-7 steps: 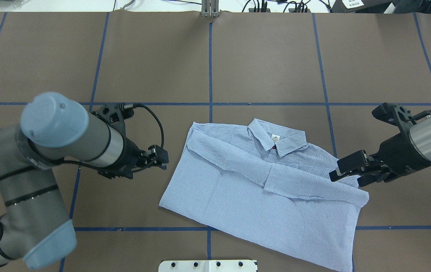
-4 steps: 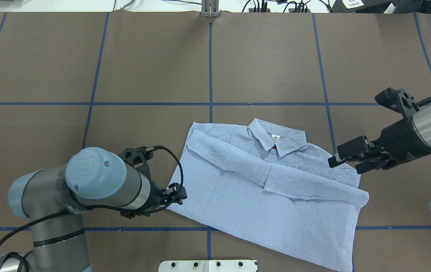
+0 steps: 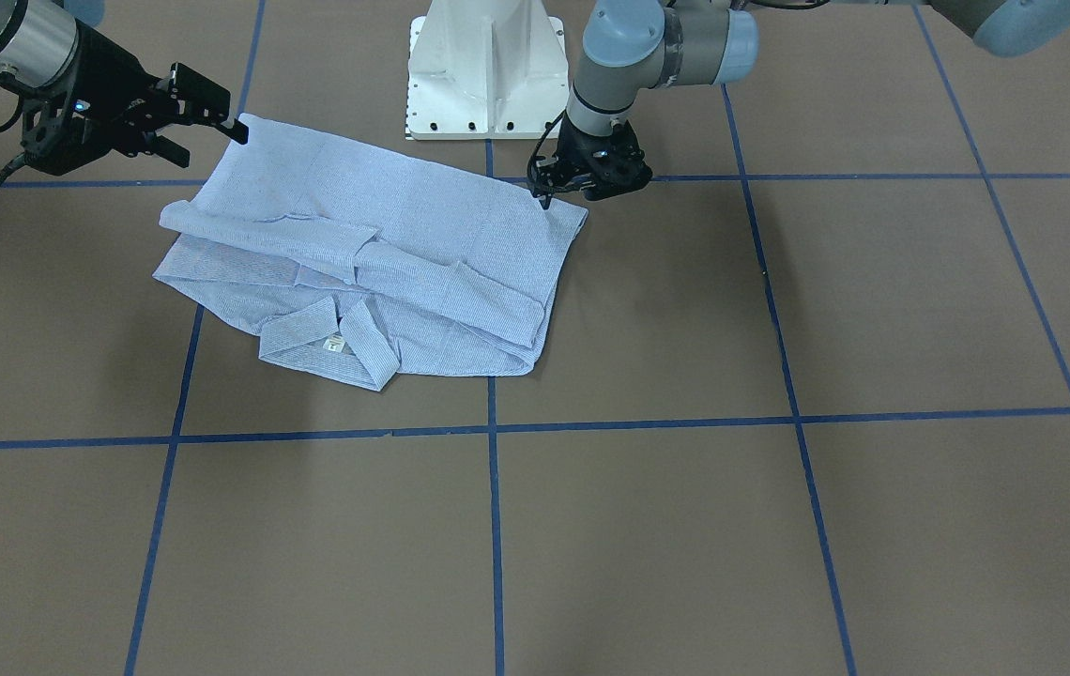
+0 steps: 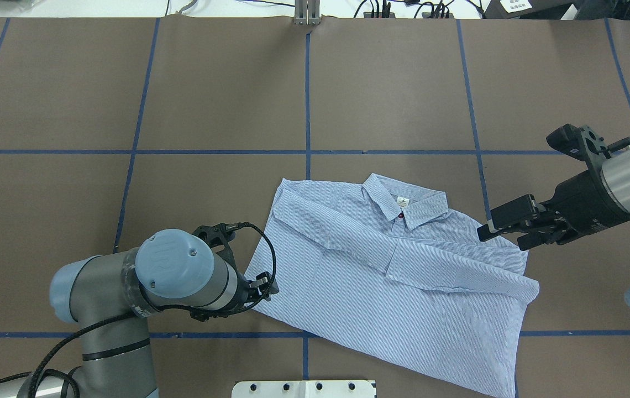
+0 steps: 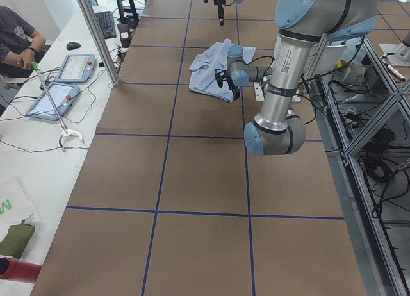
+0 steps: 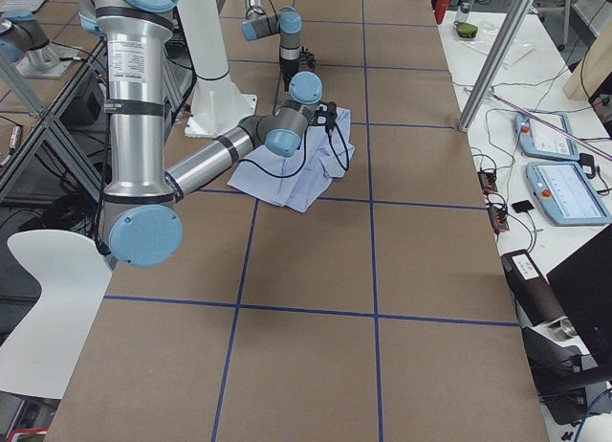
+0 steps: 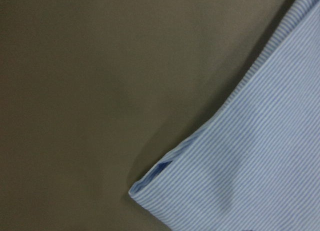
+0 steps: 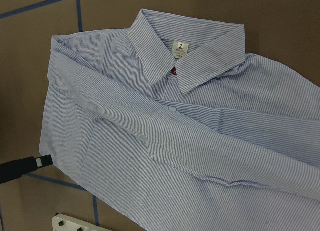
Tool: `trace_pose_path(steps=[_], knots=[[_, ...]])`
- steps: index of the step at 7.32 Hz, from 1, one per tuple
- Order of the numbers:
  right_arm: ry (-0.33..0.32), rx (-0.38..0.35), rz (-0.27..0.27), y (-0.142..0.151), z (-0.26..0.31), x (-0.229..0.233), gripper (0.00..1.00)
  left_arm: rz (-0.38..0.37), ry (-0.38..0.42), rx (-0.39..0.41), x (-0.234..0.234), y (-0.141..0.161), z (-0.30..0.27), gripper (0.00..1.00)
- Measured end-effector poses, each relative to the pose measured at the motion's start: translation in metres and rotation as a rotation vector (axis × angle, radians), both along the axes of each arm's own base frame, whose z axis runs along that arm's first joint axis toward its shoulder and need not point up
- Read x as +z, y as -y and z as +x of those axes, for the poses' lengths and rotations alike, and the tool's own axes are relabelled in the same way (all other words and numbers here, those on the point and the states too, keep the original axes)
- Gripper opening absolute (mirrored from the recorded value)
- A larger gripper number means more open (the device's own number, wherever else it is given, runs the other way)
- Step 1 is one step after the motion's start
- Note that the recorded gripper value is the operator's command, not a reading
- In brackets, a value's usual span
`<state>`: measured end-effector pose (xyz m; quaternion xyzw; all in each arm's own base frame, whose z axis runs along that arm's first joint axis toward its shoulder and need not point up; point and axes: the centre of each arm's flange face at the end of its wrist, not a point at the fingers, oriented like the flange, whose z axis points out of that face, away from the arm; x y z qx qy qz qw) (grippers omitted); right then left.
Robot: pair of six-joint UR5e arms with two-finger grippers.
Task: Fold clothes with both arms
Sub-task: 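Grasp the folded shirt's corner nearest the left gripper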
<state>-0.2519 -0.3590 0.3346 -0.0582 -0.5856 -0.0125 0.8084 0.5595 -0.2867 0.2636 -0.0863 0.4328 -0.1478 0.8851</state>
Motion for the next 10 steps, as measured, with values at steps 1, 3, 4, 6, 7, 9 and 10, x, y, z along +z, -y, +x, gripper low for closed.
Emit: trace_pose_path(steps=[1, 3, 4, 6, 7, 9, 10], knots=[[-0.001, 0.001, 0.000, 0.000, 0.000, 0.000, 1.00, 0.001, 0.003, -0.003, 0.002, 0.001, 0.001, 0.74], [-0.003, 0.003, -0.002, 0.001, 0.000, 0.002, 1.00, 0.001, 0.006, -0.010, 0.002, 0.003, 0.001, 0.71], [-0.005, 0.003, -0.003, 0.002, -0.001, 0.003, 1.00, 0.001, 0.007, -0.015, 0.003, 0.005, 0.000, 0.70], [-0.006, 0.005, -0.004, 0.002, 0.000, 0.003, 1.00, 0.003, 0.014, -0.027, 0.006, 0.009, -0.001, 0.68], [-0.007, 0.005, -0.005, 0.002, -0.001, 0.004, 1.00, 0.003, 0.020, -0.031, 0.008, 0.011, 0.001, 0.64], [-0.008, 0.005, -0.006, 0.003, -0.001, 0.004, 1.00, -0.006, 0.027, -0.039, 0.011, 0.011, 0.002, 0.63], [-0.008, 0.004, -0.007, 0.003, -0.001, 0.005, 1.00, -0.009, 0.030, -0.041, 0.012, 0.012, 0.003, 0.63]])
